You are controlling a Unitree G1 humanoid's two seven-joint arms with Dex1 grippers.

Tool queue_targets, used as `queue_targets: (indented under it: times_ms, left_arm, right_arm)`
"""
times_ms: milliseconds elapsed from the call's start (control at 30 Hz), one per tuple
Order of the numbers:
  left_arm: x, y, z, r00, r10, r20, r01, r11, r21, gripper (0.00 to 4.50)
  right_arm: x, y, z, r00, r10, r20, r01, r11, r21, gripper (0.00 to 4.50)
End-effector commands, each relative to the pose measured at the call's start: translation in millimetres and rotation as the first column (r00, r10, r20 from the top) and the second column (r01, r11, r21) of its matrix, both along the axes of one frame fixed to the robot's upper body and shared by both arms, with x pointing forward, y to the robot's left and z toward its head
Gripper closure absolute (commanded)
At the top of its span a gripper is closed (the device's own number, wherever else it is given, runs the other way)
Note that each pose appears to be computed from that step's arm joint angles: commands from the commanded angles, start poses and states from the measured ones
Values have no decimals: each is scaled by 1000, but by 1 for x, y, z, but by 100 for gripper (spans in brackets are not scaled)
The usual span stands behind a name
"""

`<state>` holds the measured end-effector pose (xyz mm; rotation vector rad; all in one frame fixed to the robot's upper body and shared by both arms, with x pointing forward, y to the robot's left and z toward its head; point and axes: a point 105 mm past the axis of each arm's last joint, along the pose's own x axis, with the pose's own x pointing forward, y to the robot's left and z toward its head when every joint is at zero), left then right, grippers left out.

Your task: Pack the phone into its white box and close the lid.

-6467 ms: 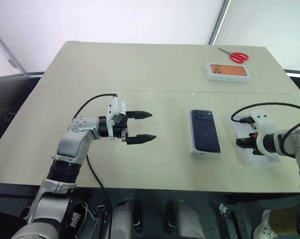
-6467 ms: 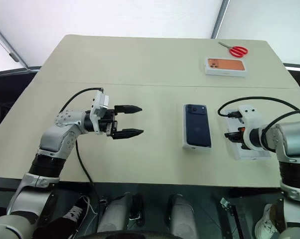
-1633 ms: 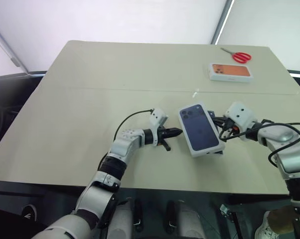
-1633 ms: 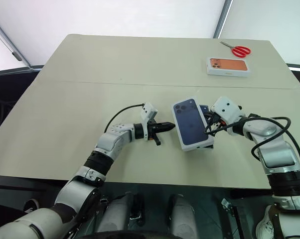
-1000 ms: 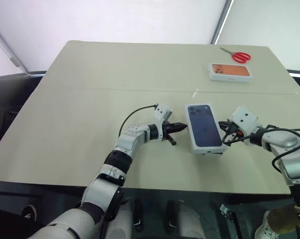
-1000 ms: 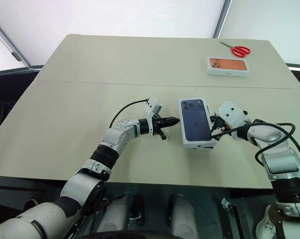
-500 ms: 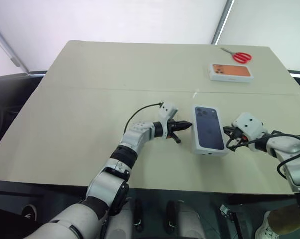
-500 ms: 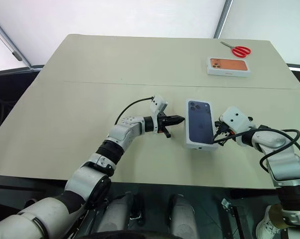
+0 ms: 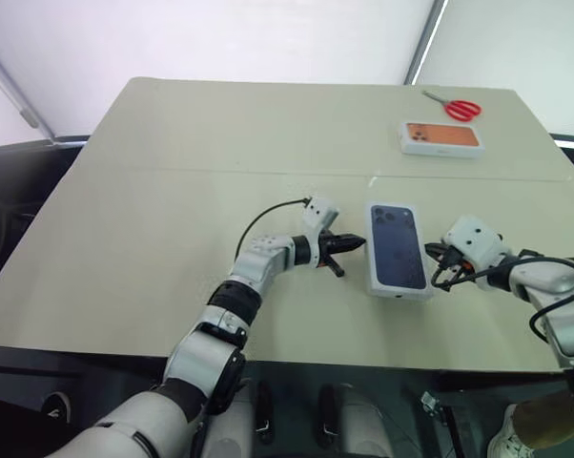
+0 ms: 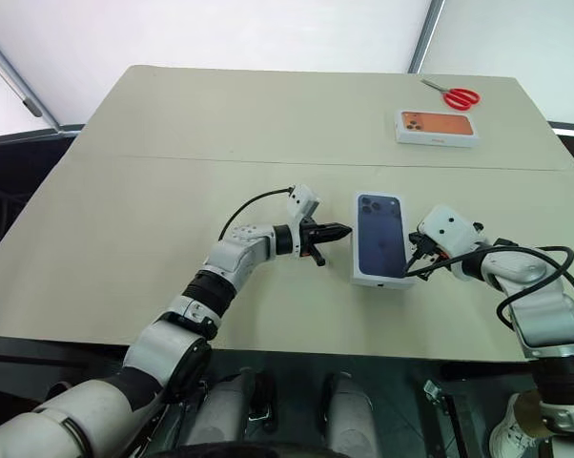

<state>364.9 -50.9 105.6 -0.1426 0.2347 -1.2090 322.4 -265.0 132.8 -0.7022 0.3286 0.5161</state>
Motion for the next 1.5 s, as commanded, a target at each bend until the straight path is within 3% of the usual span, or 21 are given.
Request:
queue_targets:
  times_ms: [33,200,333,533,667,800,867,1067,1300,1400,1500]
  left_arm:
    - [5,4,23,998,14,55,-11,999,-53,450]
    - [10,6,33,996,33,85,-27,997,-65,450]
    - [18,1,53,994,65,93,-53,991,-124,450]
    - [19,-26,61,990,68,120,-51,989,-137,450]
    - [19,-36,47,992,67,112,-57,995,-85,450]
    - [4,-41,8,994,-30,110,21,996,82,450]
    - [-4,-39,-1,990,-89,106,78,992,103,450]
    - [-21,-24,-14,970,-220,108,205,970,132,450]
    - [-36,-10,-9,956,-287,63,283,957,70,450]
    - [-24,6,-1,977,-202,70,200,979,37,450]
    - [-11,26,12,990,-122,74,123,992,-3,365]
  right_arm:
    - [7,-8,22,996,-19,88,21,999,-26,446]
    - [12,-11,25,994,-28,110,33,999,-39,446]
    - [25,-3,53,979,-67,191,40,989,141,446]
    - [31,21,44,984,-5,177,-18,992,128,446]
    - [32,32,28,991,12,131,-30,990,135,446]
    - [20,45,-6,996,88,2,-88,994,59,446]
    - [13,46,-13,993,111,-39,-108,992,58,446]
    - [-5,44,-15,982,154,-113,-146,986,75,446]
    - [-32,43,-19,948,230,-221,-216,973,85,446]
    - [-23,40,-6,961,198,-195,-160,968,194,446]
    - [-7,40,14,980,164,-114,-126,950,287,361]
